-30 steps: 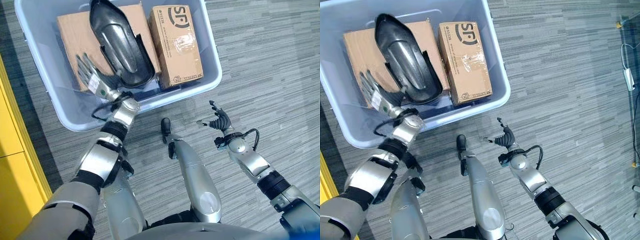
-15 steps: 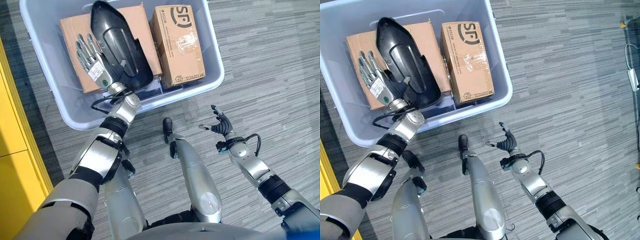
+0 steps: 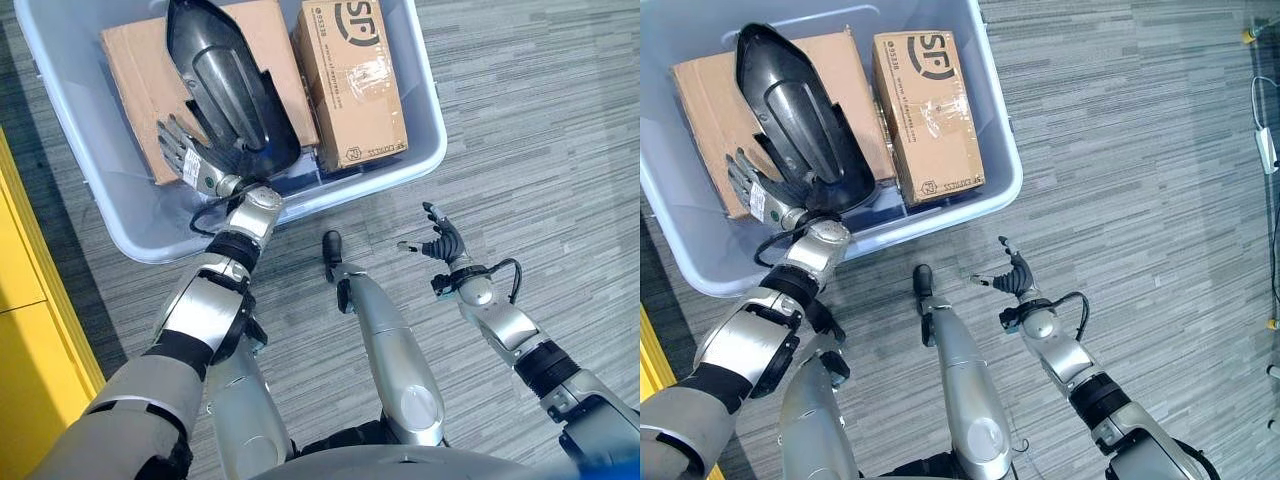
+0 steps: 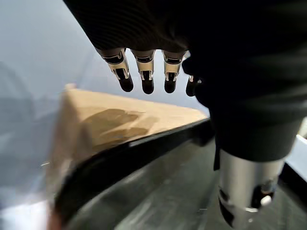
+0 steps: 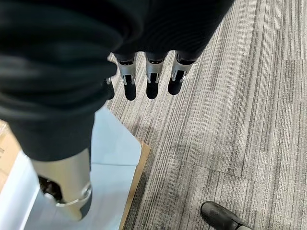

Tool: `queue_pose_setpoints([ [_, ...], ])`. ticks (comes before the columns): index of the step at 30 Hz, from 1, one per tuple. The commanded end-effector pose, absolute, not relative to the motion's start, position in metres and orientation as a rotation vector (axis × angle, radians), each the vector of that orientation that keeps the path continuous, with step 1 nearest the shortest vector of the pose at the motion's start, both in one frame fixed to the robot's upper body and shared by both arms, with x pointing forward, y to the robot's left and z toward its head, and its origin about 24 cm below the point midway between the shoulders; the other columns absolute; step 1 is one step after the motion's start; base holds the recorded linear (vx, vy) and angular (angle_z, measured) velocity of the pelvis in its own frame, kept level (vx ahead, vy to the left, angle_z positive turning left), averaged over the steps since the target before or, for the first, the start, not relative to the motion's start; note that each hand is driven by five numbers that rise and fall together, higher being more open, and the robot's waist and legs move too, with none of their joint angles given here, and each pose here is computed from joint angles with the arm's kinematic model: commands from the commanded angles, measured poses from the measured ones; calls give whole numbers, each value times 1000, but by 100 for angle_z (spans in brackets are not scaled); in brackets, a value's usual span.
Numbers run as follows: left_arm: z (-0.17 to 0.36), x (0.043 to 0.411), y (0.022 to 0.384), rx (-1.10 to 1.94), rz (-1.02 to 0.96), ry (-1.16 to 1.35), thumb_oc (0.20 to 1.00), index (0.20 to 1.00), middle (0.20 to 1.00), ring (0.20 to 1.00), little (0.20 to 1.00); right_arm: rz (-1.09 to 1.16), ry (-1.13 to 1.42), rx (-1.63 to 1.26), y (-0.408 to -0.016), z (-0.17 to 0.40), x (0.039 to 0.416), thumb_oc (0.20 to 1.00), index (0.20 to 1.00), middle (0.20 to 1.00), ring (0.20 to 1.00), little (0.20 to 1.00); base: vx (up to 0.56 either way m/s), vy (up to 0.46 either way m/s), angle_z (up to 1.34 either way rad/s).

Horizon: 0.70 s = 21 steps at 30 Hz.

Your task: Move parts from the plastic box to the shelf.

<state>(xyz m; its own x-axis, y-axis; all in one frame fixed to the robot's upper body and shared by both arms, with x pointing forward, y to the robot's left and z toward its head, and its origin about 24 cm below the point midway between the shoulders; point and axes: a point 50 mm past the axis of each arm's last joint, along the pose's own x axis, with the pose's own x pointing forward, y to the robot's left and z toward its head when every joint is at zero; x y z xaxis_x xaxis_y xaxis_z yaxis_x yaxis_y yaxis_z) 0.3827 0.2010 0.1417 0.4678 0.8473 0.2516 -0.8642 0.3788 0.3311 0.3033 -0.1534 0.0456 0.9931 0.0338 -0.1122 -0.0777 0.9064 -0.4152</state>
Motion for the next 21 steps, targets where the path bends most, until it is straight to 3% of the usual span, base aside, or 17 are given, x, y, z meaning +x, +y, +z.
queue_pose_setpoints([
  [1,159,383,209,424,1171,-107,1000,1000,1000,1000,1000,27,44,-431,-155,61,305,1000,1000,1000,1000,1000,0,0,0],
  [13,171,390,208,839,1037,-204,1000,1000,1000,1000,1000,37,27,-462,-159,66,307,1000,1000,1000,1000,1000,1,6,0],
  [16,169,392,209,858,981,-159,1000,1000,1000,1000,1000,30,25,-470,-162,66,307,1000,1000,1000,1000,1000,5,25,-7],
  [21,150,392,204,641,957,-20,1000,1000,1000,1000,1000,23,5,-478,-160,68,308,1000,1000,1000,1000,1000,2,4,-1],
])
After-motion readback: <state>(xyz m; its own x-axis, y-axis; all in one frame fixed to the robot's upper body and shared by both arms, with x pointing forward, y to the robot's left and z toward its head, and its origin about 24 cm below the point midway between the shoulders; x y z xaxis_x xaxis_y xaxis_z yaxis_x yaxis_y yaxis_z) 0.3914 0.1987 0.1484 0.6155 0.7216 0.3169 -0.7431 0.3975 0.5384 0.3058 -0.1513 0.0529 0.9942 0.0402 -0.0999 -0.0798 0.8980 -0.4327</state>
